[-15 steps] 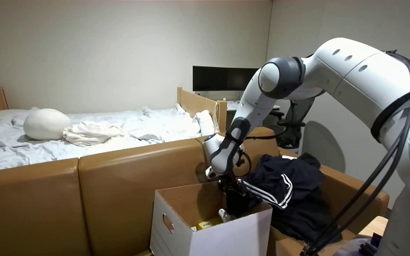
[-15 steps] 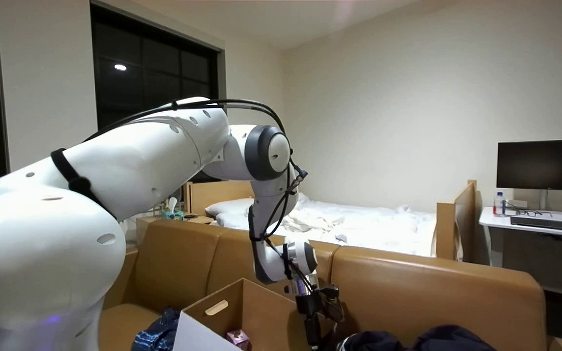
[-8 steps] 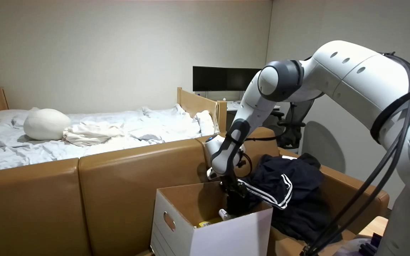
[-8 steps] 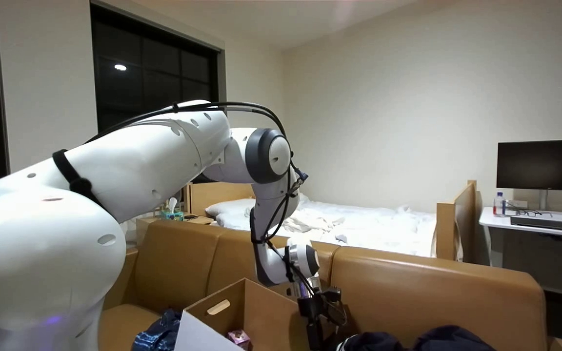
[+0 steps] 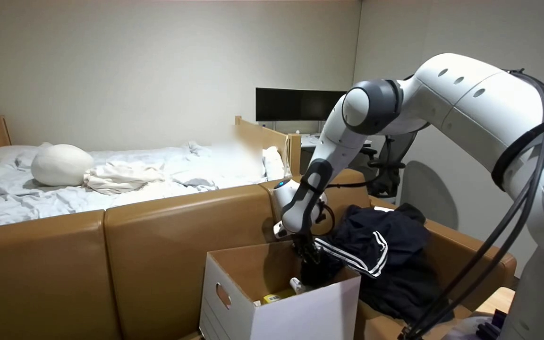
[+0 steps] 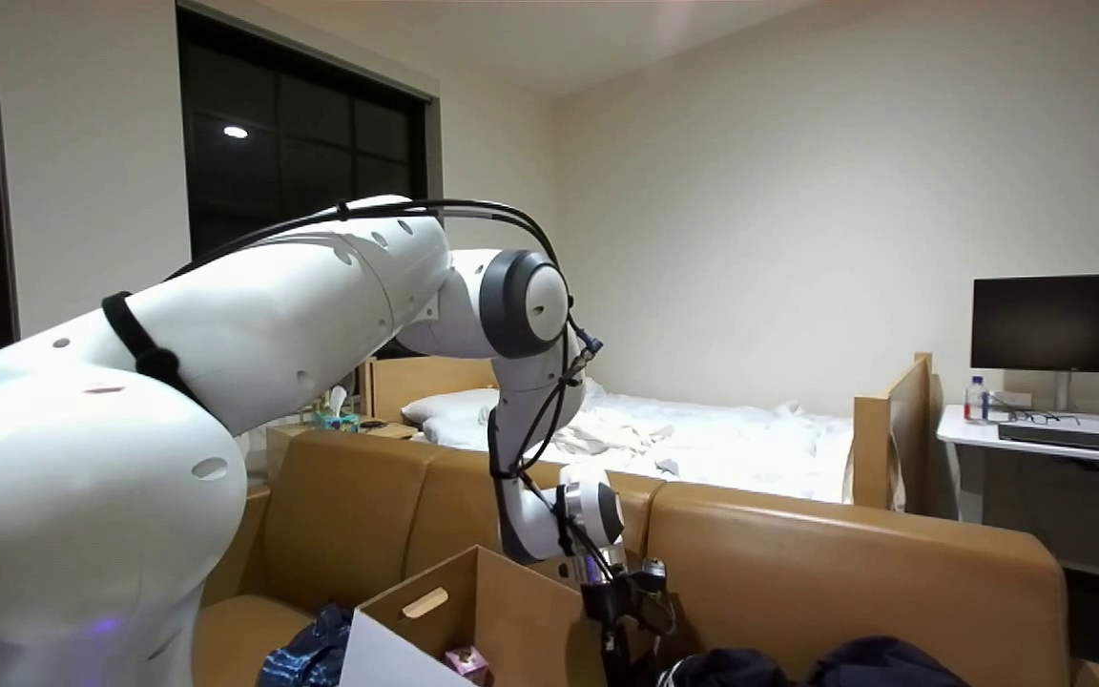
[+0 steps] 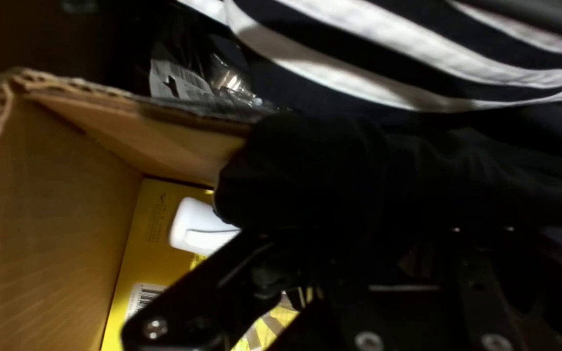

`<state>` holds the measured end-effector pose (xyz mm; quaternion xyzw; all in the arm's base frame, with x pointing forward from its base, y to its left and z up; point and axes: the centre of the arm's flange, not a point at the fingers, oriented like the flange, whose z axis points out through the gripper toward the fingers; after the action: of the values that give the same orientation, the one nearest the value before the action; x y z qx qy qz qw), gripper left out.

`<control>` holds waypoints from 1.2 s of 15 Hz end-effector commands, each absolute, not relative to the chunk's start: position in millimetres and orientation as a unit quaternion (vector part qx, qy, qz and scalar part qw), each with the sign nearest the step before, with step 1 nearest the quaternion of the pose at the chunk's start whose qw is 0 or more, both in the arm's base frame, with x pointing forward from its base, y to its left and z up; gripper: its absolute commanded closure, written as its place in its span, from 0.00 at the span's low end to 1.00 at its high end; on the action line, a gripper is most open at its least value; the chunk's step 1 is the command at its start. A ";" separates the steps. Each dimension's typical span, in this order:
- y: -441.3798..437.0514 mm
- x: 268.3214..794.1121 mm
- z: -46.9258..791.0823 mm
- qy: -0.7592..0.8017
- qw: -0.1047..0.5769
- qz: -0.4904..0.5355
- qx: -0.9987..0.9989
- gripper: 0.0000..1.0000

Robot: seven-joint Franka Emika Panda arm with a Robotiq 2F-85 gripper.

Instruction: Pick up the black clothes from the box and put them on the couch.

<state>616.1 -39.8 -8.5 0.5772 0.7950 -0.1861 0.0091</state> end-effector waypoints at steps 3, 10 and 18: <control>-46.6 591.3 18.7 0.834 0.025 -0.182 0.520 0.99; -73.5 549.6 112.2 0.816 0.081 -0.116 0.561 0.96; -175.6 513.2 237.9 0.692 0.104 0.003 0.714 0.96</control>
<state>539.6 -135.2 182.1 0.6682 0.7352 -0.0333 0.1089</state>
